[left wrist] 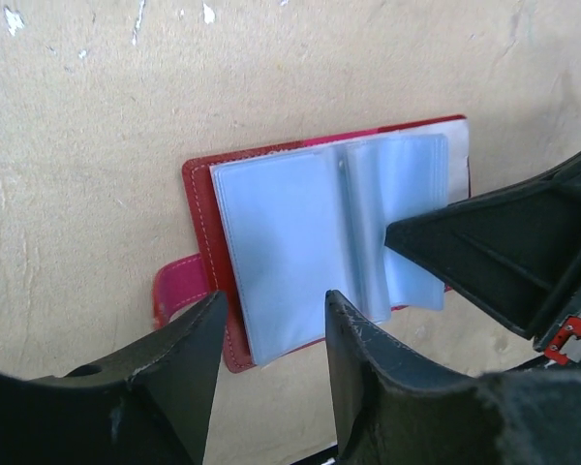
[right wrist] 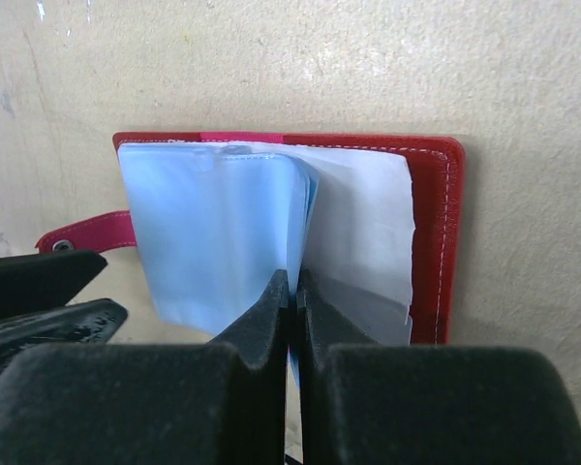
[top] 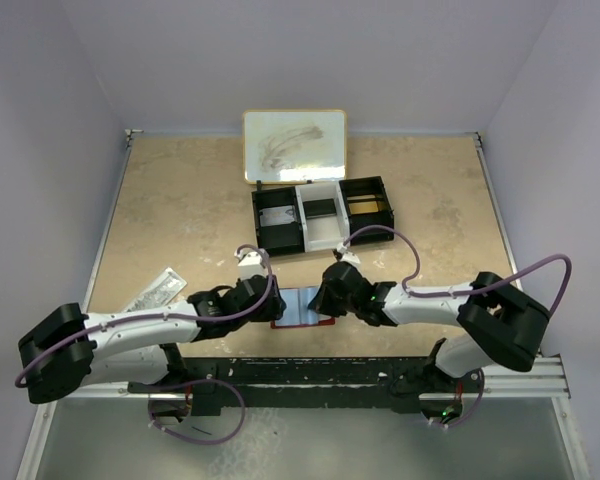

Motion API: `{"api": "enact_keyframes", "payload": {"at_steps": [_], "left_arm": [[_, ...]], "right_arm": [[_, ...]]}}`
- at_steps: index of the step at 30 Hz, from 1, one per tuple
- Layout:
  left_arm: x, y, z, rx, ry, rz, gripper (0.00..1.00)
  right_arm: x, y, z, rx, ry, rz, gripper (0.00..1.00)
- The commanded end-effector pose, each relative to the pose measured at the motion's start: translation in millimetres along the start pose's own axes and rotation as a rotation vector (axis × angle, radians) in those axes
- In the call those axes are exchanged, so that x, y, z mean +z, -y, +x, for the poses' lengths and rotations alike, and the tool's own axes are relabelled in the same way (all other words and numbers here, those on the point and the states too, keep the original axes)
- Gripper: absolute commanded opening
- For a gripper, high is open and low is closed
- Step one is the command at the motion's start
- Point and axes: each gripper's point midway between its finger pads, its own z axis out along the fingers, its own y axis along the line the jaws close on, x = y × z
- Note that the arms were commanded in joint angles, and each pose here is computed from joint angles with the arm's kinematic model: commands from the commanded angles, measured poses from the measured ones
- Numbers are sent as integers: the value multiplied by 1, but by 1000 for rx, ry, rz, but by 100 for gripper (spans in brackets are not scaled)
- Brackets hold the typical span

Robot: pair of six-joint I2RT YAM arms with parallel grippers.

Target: Take the credit cards out of the card holder

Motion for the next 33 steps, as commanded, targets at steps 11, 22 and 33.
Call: {"api": "enact_keyframes", "payload": {"at_steps": [11, 22, 33], "left_arm": [[6, 20, -7, -59, 24, 44, 44], [12, 16, -4, -89, 41, 42, 44], [20, 5, 6, -86, 17, -4, 44]], "right_arm": [[-2, 36, 18, 1, -58, 90, 3], [-2, 37, 22, 12, -64, 73, 4], [-2, 37, 22, 11, -63, 72, 4]]}}
